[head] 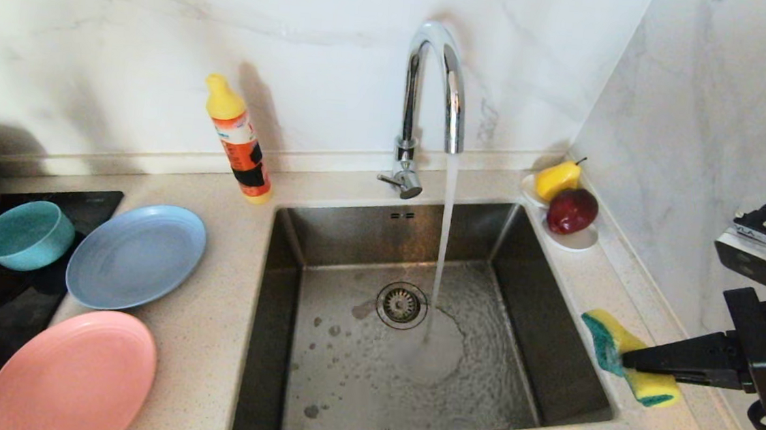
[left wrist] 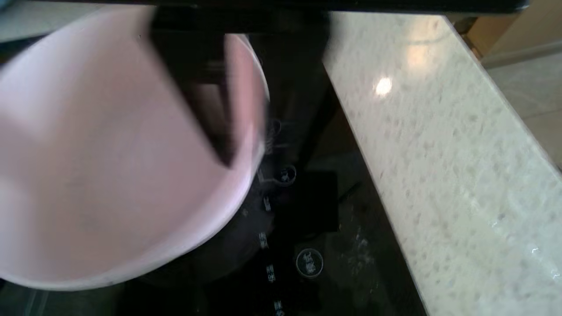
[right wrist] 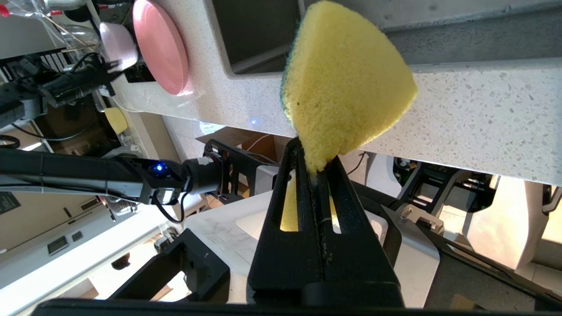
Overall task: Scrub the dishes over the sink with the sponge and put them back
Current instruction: Place the bowl on the table
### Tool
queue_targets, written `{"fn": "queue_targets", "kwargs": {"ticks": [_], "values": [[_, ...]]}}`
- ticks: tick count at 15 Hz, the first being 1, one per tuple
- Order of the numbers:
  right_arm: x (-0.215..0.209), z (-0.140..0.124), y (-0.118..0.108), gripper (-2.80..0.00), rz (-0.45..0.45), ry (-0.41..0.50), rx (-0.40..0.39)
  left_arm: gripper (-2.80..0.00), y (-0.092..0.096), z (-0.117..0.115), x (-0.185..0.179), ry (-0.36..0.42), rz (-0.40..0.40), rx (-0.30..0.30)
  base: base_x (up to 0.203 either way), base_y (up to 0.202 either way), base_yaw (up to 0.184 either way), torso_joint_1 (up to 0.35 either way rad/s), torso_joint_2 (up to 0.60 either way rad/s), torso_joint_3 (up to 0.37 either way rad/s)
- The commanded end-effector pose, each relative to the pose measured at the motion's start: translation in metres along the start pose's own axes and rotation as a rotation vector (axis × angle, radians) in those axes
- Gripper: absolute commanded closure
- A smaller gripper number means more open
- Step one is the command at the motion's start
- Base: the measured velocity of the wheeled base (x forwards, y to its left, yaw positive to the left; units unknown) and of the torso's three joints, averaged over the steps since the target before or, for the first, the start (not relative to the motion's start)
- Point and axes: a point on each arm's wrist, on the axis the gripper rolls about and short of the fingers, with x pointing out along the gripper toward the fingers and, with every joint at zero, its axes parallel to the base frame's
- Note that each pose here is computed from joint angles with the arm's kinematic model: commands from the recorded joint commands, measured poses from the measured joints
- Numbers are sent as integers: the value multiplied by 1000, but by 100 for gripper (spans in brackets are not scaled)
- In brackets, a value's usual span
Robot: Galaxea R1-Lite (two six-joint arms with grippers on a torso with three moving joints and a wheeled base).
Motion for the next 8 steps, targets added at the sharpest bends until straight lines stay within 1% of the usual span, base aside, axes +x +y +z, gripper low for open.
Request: {"fn": "queue_targets", "kwargs": {"ticks": [1, 3, 4, 6, 8], "values": [[-1, -1, 0, 0, 2, 3, 4, -280, 4, -3, 9, 8, -3, -3, 0, 0, 0, 0, 0, 0], [0, 0, 0, 0, 2, 3, 1, -280, 0, -2, -2, -14, -44, 5, 0, 0, 0, 0, 0, 0], [-1, 0, 1, 0, 3, 0, -2, -280, -3, -3, -16, -38, -76, 10, 0, 0, 0, 0, 0, 0], [-1, 0, 0, 0, 1, -2, -1, -280, -12, -7, -60, -106, -169, 33, 0, 0, 0, 0, 0, 0], [-1, 0, -1, 0, 0, -1, 2, -280, -20, -16, -113, -183, -246, 65, 0, 0, 0, 0, 0, 0]]}}
